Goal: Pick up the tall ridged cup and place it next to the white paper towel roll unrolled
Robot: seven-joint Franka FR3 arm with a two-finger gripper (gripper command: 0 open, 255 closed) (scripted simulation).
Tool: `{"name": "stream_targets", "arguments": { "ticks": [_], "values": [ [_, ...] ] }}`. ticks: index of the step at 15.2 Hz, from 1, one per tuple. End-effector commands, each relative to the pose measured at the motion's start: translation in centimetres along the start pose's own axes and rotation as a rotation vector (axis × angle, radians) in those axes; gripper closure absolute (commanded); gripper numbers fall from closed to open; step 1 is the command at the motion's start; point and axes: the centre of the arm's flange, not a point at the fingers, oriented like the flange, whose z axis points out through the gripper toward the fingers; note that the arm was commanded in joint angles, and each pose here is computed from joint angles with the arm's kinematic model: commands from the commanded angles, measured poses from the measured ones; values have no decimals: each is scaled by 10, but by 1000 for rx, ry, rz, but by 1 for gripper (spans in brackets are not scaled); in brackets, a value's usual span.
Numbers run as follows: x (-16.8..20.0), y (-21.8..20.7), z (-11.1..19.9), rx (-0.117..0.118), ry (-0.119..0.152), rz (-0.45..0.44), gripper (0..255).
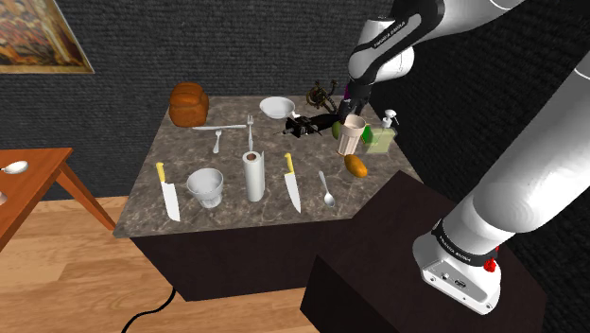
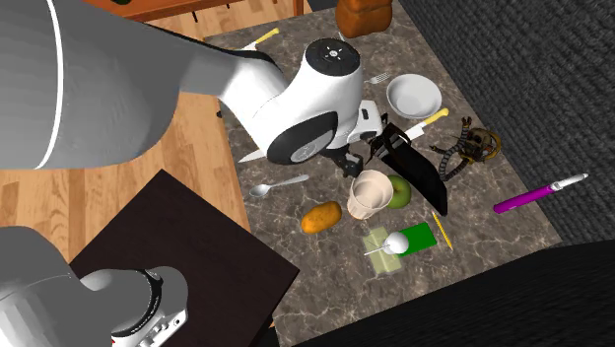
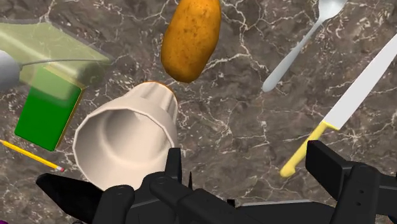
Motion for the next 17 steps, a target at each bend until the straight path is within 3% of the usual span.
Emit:
{"name": "stream_targets", "arguments": {
  "ticks": [1, 7, 17],
  "values": [
    [10, 14, 21, -9, -1, 2, 0],
    [36, 55, 78, -32, -5, 12, 0],
    [36, 56, 118, -32, -5, 12, 0]
  ]
}}
